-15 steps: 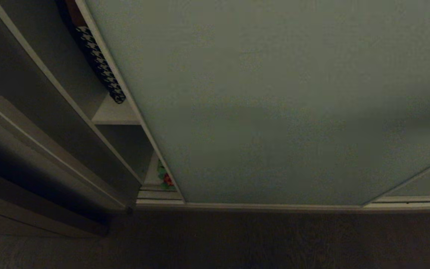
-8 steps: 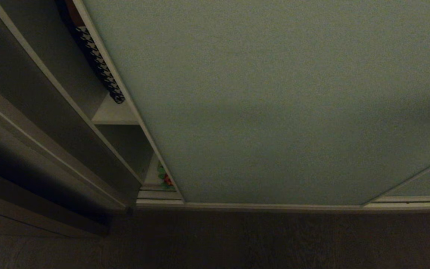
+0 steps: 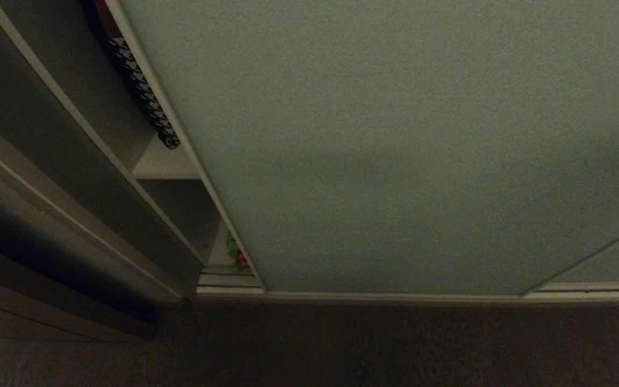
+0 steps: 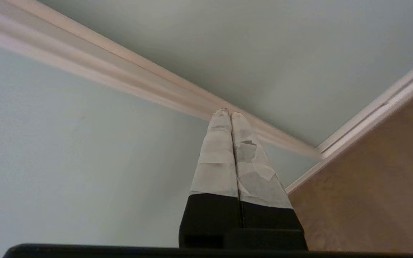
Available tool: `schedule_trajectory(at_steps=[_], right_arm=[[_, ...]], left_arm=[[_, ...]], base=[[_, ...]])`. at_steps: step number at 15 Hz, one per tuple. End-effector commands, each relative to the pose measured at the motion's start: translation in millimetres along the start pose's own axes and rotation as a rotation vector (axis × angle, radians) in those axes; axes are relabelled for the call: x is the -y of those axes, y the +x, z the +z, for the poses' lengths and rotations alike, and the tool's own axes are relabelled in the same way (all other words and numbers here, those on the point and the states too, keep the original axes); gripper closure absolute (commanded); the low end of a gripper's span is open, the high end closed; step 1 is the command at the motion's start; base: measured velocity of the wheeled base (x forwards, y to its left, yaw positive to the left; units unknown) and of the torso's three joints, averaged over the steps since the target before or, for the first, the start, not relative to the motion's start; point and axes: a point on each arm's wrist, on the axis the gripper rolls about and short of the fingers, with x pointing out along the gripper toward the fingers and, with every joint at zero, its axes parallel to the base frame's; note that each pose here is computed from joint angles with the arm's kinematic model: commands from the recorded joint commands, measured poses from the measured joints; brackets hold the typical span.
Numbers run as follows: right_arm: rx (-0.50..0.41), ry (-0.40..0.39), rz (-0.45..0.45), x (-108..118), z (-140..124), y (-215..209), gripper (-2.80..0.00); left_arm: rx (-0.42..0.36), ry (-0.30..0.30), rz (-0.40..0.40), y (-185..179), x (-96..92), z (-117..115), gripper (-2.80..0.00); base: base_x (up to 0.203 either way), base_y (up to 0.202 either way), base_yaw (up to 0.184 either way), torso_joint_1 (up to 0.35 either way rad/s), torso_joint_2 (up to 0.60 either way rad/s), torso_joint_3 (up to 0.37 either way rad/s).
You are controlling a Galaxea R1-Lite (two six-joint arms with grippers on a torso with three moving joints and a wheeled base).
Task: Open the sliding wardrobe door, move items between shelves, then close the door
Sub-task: Close the door
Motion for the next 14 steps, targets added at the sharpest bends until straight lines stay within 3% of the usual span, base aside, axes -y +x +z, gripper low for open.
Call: schedule_trajectory(at_steps=[1,14], right_arm=[[-0.036,0.019,0.021,9,4,18,0.0],[-0.034,0.017,0.041,-3,3,78,0.0]], left_arm=[[-0.001,-0.001,0.0,0,0.0,0,0.0],[-0.001,-0.001,0.001,0,0.0,0,0.0]], base=[[0.0,0.0,0.0,0.0,0.0,0.0],[0.0,0.0,0.0,0.0,0.0,0.0]])
